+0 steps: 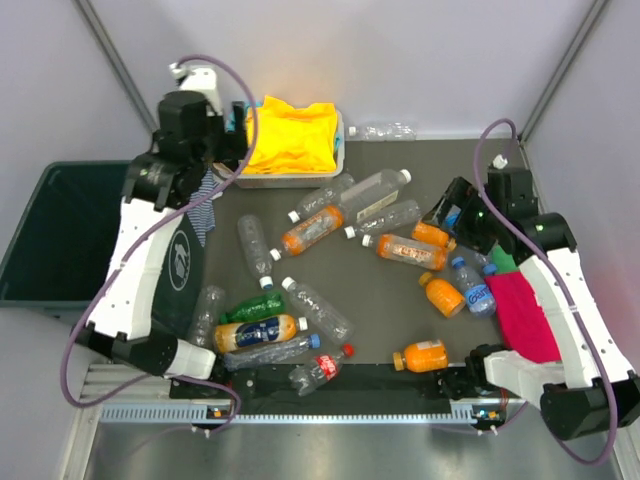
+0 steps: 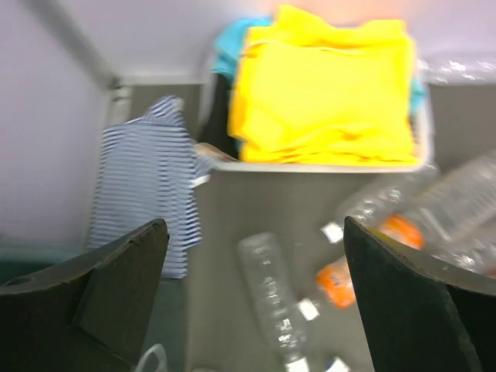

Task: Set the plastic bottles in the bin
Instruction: Place the plastic bottle in the trash bin, then pick up the plastic bottle at the center of the board.

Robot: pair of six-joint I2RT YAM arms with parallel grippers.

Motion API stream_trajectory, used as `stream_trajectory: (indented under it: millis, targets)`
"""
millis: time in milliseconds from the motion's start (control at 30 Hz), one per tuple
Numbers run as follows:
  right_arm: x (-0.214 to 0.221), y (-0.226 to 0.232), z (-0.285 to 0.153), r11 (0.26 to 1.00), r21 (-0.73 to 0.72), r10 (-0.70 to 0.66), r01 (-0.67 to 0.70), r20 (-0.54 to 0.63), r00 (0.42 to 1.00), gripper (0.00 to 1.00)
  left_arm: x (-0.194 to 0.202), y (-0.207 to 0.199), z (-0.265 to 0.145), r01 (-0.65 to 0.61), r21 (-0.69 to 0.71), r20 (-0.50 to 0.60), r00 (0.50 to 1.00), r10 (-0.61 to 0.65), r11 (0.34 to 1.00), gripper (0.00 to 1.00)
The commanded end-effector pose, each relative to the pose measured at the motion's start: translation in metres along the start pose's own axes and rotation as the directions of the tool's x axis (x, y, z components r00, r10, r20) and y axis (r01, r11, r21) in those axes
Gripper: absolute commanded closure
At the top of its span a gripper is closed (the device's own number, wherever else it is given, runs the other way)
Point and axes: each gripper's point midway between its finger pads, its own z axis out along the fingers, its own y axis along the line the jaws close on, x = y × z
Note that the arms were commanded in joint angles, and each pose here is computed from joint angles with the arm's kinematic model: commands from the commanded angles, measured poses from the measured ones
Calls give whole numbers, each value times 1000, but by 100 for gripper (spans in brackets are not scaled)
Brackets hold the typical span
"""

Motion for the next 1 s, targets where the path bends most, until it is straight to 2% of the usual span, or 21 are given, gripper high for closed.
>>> stream_trajectory:
  millis: [0, 233, 433, 600, 700, 967]
  targets:
    - [13, -32, -4, 995, 101, -14, 11, 23, 1000, 1, -21, -66, 8, -19, 188, 84, 996, 3, 982, 1]
    - [41, -74, 2, 972, 229, -36, 43, -36, 999, 1, 27, -155, 11, -77, 410, 12, 997, 79, 909, 1]
    - [46, -87, 12, 957, 278, -67, 85, -73, 995, 1, 69, -190, 7, -27, 494, -86, 993, 80, 869, 1]
    - [55, -96, 23, 945, 313, -61, 100, -132, 989, 1, 102, -225, -7, 51, 619, -188, 978, 85, 784, 1]
    - [59, -102, 30, 938, 327, -68, 117, -156, 985, 1, 121, -239, -15, 91, 657, -238, 967, 91, 749, 2]
    - [80, -112, 55, 936, 327, -47, 133, -258, 965, 1, 163, -245, -24, 146, 674, -324, 939, 112, 724, 2]
